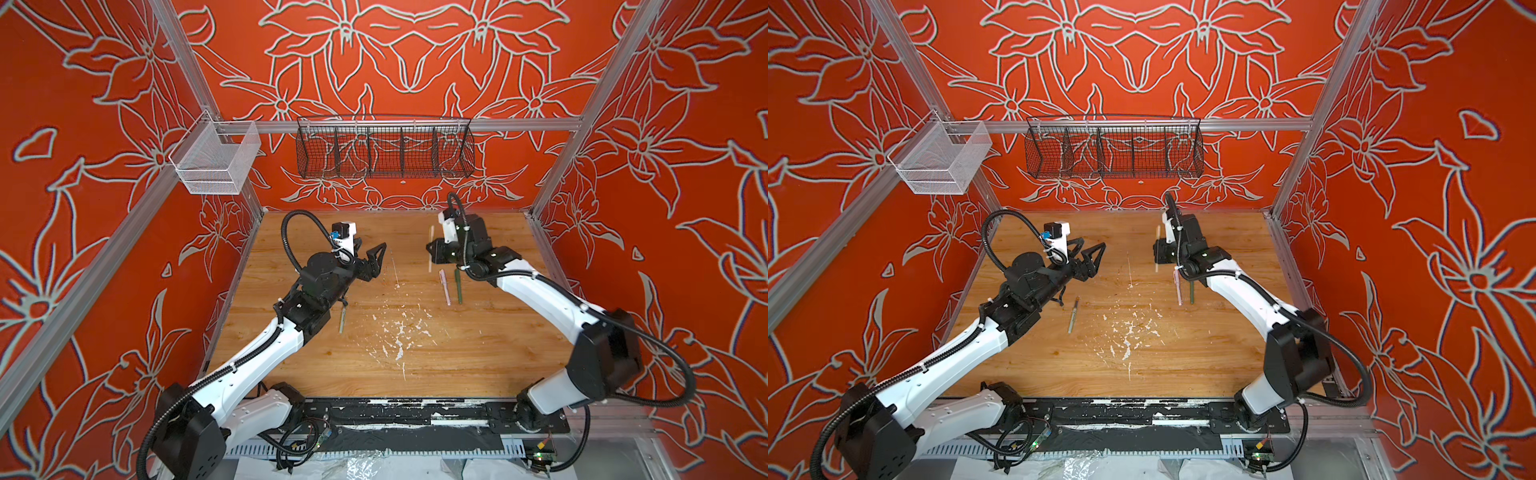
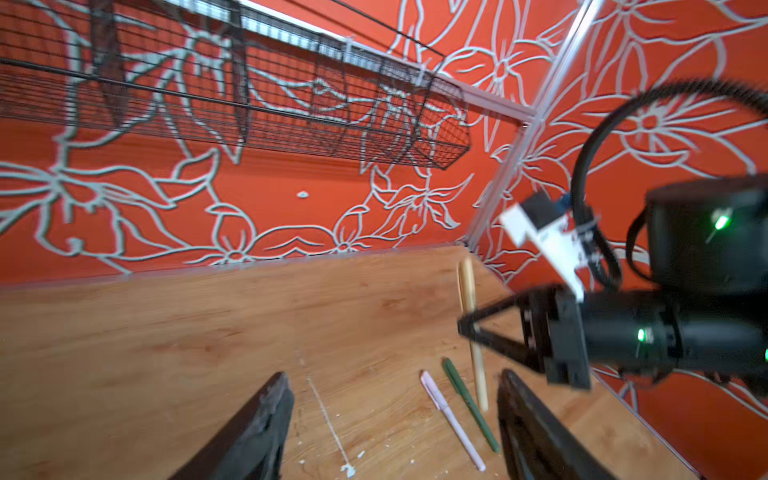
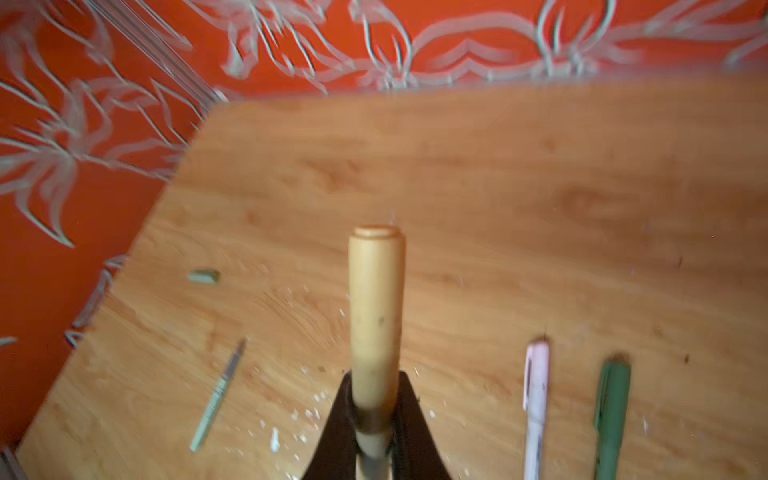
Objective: Insert the pens into the pen caps
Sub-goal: 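Open the left gripper and withdraw it while the right gripper holds the capped pen, then lay the capped beige pen down with right gripper while left moves to cap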
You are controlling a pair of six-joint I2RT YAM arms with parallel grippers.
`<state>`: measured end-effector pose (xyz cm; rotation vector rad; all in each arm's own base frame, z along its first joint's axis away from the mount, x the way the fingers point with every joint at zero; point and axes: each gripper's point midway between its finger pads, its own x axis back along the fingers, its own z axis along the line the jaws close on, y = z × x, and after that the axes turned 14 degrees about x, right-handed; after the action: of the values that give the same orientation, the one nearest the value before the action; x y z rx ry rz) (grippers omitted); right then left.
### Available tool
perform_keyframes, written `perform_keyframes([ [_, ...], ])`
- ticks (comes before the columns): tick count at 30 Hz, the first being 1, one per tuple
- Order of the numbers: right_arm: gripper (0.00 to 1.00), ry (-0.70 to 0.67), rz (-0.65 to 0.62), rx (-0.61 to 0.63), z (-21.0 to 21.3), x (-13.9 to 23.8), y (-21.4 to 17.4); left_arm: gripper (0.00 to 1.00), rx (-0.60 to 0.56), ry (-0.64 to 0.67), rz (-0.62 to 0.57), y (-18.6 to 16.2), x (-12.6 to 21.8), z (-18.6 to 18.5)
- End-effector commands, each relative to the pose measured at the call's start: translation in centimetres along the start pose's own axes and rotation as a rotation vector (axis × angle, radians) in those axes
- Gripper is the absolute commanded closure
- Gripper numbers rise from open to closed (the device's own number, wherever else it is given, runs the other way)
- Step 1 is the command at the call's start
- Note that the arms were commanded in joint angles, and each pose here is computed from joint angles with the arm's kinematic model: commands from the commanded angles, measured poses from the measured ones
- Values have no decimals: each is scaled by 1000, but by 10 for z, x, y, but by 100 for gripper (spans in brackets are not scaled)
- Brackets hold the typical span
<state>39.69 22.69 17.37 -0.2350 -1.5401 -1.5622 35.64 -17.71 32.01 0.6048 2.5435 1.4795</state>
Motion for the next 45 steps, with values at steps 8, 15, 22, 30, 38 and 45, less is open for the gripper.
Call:
perform_keyframes([
  [8, 98, -62, 377, -71, -35, -69, -99, 23, 3, 190, 7, -6, -8, 36],
  [15, 91, -109, 445, -91, -47, -84, -118, 23, -8, 202, 11, -7, -9, 39],
  [22, 88, -133, 452, -132, -55, -95, -123, 22, -21, 207, 12, -7, -10, 40],
  [30, 79, -112, 439, -185, -56, -98, -121, 20, -13, 389, 6, 1, -10, 77],
  [38, 69, -86, 394, -180, -49, -88, -107, 20, 184, 582, 144, -8, 3, 166],
  [45, 58, -44, 294, -136, -36, -57, -75, 20, 287, 735, 306, -46, -3, 238],
])
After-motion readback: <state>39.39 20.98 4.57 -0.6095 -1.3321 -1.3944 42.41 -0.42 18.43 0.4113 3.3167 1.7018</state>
